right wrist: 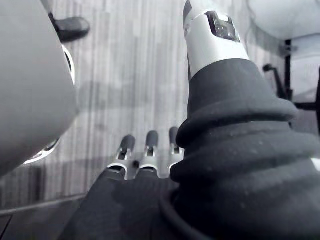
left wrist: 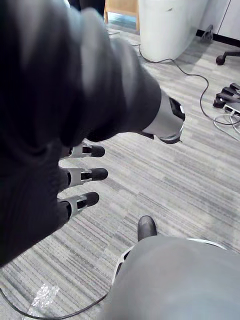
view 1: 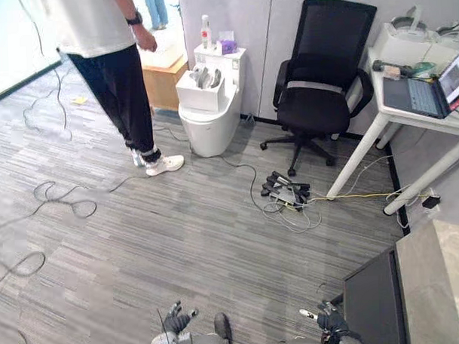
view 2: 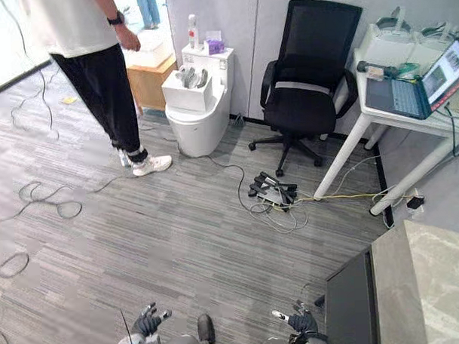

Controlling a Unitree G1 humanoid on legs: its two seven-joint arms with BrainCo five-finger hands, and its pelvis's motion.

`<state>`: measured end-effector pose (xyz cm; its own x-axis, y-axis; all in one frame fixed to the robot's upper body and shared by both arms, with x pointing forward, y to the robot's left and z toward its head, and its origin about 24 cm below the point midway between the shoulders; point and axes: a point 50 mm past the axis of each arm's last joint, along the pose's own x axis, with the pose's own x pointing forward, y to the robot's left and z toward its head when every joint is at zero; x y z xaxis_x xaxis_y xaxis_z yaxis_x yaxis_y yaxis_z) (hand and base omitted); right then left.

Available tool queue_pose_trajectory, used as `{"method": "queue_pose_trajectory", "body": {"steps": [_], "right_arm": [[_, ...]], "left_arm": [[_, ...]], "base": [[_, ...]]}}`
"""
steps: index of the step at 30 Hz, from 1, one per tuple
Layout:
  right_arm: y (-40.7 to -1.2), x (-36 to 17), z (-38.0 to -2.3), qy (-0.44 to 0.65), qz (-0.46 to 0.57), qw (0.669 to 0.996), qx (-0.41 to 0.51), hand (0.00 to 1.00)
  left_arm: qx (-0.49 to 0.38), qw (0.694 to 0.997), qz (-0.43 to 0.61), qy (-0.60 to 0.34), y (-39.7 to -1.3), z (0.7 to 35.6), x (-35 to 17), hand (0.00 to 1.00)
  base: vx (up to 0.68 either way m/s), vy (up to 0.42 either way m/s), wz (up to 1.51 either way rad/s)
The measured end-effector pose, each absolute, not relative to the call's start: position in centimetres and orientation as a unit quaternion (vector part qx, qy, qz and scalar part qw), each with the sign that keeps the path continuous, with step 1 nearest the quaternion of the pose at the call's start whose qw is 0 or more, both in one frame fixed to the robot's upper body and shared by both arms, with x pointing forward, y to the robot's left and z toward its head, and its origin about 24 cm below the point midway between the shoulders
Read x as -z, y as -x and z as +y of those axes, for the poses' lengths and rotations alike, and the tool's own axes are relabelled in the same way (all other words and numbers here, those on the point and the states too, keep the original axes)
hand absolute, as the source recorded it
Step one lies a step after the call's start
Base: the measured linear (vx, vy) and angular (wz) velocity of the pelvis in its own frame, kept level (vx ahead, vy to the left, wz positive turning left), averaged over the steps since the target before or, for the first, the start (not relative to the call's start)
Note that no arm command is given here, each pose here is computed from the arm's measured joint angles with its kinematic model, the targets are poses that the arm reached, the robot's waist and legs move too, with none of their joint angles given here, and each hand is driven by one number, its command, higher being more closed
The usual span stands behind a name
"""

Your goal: Organize washtable

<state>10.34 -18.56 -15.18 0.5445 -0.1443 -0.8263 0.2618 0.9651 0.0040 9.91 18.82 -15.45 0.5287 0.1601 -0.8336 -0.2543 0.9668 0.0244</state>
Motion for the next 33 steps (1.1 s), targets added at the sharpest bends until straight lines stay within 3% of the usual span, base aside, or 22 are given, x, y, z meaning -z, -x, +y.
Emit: {"method": "queue_pose_trajectory", "body": {"steps": [14,16,20,33], "right_arm": [[-13.8,13.5,-20.0,-0.025,0.412,0.904,0.11,0.0],[-14.0,13.8,-19.0,-0.036,0.417,0.903,0.102,0.0],[-14.2,13.7,-19.4,-0.042,0.416,0.901,0.115,0.0],[-13.5,14.1,-18.8,-0.04,0.429,0.898,0.094,0.0]], "left_arm": [[-0.137,0.895,0.415,0.088,-12.7,18.4,14.2,0.0],[-0.117,0.902,0.408,0.077,-14.4,18.2,13.8,0.0],[-0.092,0.901,0.417,0.071,-14.3,17.1,14.1,0.0],[-0.109,0.882,0.455,0.048,-11.9,18.8,15.1,0.0]], "base": [[0.02,0.04,1.0],[-0.16,-0.006,1.7],[-0.07,0.073,0.99],[-0.07,0.011,0.43]]}}
